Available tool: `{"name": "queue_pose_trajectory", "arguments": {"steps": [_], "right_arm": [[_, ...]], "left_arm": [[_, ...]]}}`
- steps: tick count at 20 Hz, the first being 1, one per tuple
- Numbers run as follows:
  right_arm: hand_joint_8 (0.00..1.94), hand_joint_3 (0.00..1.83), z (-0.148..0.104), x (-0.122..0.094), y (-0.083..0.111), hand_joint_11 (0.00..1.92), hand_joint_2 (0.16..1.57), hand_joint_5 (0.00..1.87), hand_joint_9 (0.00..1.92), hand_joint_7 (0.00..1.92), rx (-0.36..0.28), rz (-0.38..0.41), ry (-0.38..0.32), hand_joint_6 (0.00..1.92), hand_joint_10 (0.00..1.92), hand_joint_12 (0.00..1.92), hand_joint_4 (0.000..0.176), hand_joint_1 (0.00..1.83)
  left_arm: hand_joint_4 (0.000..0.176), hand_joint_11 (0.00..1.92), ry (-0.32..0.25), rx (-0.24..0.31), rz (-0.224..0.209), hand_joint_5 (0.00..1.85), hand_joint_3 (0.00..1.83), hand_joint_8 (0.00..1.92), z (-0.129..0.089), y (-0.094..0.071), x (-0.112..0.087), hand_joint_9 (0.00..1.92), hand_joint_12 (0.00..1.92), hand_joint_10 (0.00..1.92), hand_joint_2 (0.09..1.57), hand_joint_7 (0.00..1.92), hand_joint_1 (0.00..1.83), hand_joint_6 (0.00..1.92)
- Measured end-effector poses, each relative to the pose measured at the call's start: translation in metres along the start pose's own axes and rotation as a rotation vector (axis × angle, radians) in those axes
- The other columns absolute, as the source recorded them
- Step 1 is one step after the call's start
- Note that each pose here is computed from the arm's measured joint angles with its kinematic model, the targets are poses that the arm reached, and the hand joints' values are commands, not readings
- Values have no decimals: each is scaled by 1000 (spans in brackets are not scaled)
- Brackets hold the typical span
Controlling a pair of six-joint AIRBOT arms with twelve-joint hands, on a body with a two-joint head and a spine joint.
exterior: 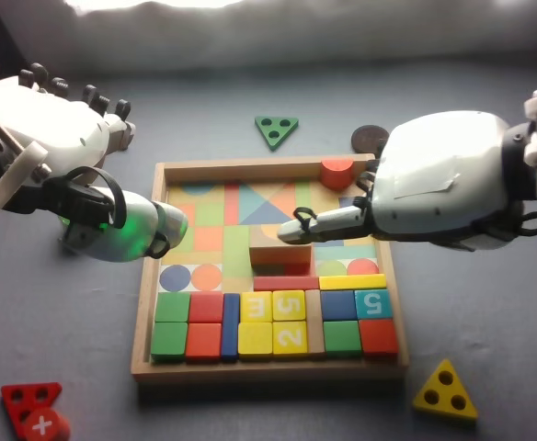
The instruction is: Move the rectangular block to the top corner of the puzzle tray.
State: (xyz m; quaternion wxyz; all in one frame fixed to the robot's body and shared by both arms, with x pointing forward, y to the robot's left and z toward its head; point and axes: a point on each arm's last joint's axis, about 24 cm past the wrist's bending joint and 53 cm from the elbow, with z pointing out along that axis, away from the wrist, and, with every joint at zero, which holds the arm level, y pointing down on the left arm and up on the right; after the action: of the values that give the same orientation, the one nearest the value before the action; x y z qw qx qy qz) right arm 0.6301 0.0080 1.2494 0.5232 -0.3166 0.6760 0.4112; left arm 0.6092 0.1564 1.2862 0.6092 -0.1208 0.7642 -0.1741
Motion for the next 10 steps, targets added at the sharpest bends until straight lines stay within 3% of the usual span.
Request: {"name": "queue_pose_trajectory", "arguments": {"steps": [3, 5, 6, 7, 8, 10], "right_arm": [[1941, 625, 6, 0, -14, 1624, 899, 107, 1450, 1069, 16, 11, 9, 54, 1921, 1921, 0, 1811], [1941, 605, 8, 1, -23, 1622, 898, 92, 1470, 1118, 35, 1, 13, 51, 1921, 1921, 0, 1797], [1925, 1092, 9, 1, -24, 1602, 772, 83, 1467, 864, 37, 0, 14, 41, 1921, 1921, 0, 1470], [1938, 1237, 11, 1, -24, 1605, 727, 105, 1471, 828, 35, -1, 14, 47, 1921, 1921, 0, 1407], [1940, 922, 14, 1, -23, 1634, 768, 106, 1501, 1059, 31, 0, 15, 37, 1921, 1921, 0, 1712], [1941, 680, 21, 2, -19, 1657, 865, 96, 1507, 1103, 15, 0, 19, 19, 1921, 1921, 0, 1795]], "left_arm": [[0, 0, -1, 0, 1, 129, 0, 2, 0, 0, 0, 121, 286, 2, 1213, 124, 14, 3], [0, 0, -2, 0, 2, 148, 1, 6, 0, 0, 0, 141, 302, 6, 1217, 148, 41, 5], [0, 0, -5, 0, 5, 138, 2, 2, 0, 0, -1, 131, 298, 1, 1218, 139, 7, 1], [0, 0, -5, 0, 5, 129, 0, 0, 0, 0, -1, 124, 294, 0, 1211, 134, 1, 0], [0, 0, -5, 2, 5, 108, 0, 0, 0, 0, -1, 105, 276, 0, 1198, 111, 0, 0], [0, 0, -4, 1, 4, 90, 0, 0, 0, 0, -1, 77, 244, 0, 1188, 83, 0, 0]]}}
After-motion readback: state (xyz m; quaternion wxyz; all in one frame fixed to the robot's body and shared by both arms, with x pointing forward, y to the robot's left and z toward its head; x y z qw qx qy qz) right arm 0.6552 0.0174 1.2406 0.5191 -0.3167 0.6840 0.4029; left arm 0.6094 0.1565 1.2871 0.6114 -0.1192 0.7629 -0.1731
